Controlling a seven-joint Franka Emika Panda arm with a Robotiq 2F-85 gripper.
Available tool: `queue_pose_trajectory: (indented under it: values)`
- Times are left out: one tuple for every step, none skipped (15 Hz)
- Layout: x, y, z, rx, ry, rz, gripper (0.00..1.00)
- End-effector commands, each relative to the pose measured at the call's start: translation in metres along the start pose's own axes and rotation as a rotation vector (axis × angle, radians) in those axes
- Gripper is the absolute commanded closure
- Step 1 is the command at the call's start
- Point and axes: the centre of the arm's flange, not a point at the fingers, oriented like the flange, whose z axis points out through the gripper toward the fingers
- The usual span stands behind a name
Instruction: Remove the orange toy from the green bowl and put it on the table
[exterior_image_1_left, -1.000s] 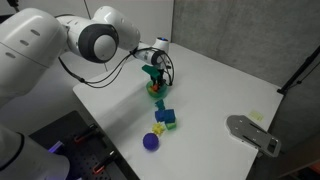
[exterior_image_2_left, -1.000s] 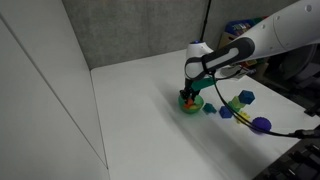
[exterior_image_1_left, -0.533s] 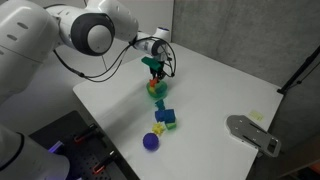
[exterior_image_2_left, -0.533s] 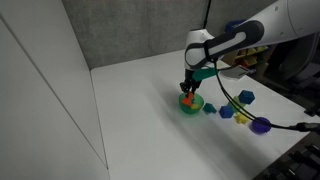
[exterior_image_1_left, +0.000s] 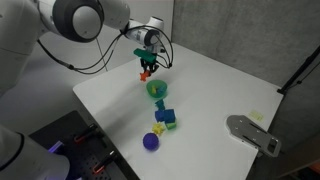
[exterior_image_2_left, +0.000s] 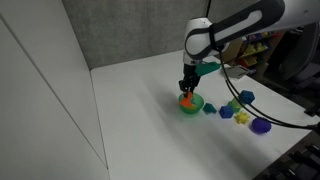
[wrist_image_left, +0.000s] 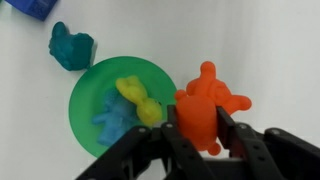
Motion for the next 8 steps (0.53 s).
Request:
queue_pose_trajectory:
  values:
    - [-0.038,-0.017,-0.01,0.037,-0.061,-0.089,0.84]
    - [-0.04,-0.021,-0.004,0.026,-0.079,-0.098,0.84]
    - [-0.043,-0.025,0.001,0.011,-0.088,-0.101,0.84]
    - [-0.045,-0.027,0.009,-0.011,-0.092,-0.099,0.84]
    - [-0.049,-0.029,0.019,-0.041,-0.089,-0.099,0.84]
    - [-0.052,-0.031,0.03,-0.074,-0.082,-0.102,0.84]
    - [-0.055,-0.032,0.039,-0.103,-0.082,-0.112,0.84]
    - [-0.058,-0.032,0.047,-0.13,-0.076,-0.119,0.84]
